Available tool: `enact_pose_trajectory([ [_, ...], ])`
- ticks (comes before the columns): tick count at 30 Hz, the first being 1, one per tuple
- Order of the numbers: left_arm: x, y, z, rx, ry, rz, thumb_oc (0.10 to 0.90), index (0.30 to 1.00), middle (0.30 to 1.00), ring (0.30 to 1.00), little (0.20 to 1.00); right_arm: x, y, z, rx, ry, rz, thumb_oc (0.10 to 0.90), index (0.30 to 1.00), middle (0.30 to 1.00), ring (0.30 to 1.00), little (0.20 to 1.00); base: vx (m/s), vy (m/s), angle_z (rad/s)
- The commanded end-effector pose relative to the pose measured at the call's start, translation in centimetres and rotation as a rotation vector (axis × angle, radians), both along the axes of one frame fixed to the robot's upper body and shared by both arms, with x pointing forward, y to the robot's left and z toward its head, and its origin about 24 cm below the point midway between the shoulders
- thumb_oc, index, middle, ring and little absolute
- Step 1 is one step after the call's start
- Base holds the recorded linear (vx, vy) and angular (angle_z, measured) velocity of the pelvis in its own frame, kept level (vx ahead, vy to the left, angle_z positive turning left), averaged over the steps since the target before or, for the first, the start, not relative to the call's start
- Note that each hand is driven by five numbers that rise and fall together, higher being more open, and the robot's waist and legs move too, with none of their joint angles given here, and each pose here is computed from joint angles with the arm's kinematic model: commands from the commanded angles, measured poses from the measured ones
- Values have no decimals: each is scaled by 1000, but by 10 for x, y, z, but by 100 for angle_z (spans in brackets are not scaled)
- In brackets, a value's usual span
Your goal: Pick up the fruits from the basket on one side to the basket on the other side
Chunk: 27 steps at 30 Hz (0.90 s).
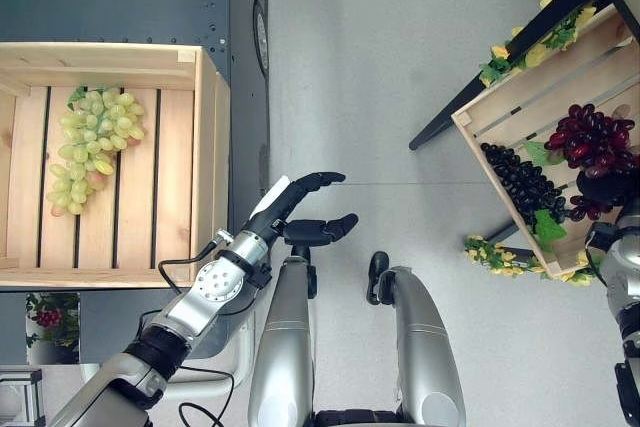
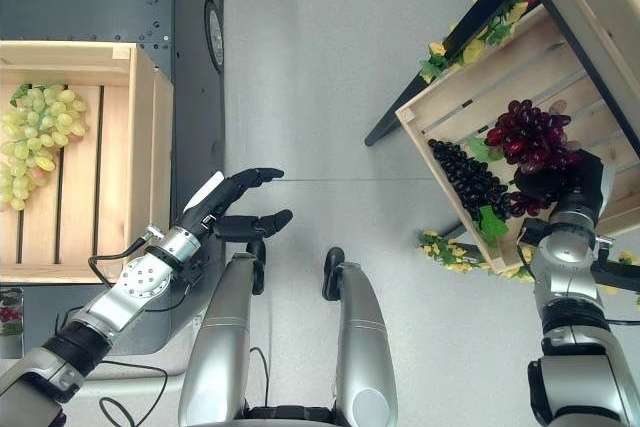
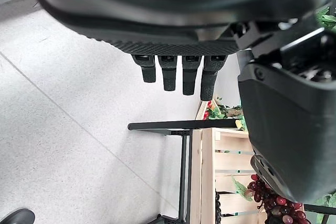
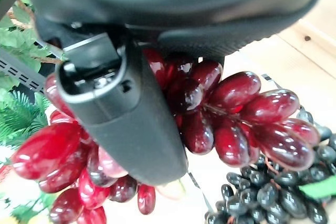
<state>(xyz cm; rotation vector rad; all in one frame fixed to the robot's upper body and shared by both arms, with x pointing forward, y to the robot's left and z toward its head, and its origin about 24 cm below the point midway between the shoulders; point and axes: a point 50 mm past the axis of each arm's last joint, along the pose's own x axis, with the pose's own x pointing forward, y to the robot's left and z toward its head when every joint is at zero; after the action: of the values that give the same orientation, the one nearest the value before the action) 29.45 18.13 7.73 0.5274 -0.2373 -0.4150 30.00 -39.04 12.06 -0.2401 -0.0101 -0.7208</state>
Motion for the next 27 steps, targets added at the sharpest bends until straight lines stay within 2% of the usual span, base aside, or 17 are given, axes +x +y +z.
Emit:
enact_pose_trajectory([
  [1, -7, -19, 32, -107, -179, -139, 800, 900, 900, 900, 900, -28, -54, 58, -46, -88, -268, 800, 900, 900, 900, 900, 0, 0, 0],
  [9, -5, -22, 33, -118, -180, -145, 800, 900, 900, 900, 900, -26, -60, 58, -15, 19, -350, 800, 900, 900, 900, 900, -2, 8, 0],
  [14, -6, -24, 32, -122, -182, -144, 800, 900, 900, 900, 900, -28, -63, 55, -1, 54, -342, 800, 900, 900, 900, 900, -5, 36, 0],
  [21, -5, -26, 32, -139, -187, -135, 800, 900, 900, 900, 900, -18, -53, 53, -42, 45, -221, 800, 900, 900, 900, 900, 1, 29, -1],
  [27, -7, -33, 33, -162, -221, -142, 800, 900, 900, 900, 900, 5, -18, 64, -112, -103, -56, 800, 900, 900, 900, 900, 4, 48, -2],
])
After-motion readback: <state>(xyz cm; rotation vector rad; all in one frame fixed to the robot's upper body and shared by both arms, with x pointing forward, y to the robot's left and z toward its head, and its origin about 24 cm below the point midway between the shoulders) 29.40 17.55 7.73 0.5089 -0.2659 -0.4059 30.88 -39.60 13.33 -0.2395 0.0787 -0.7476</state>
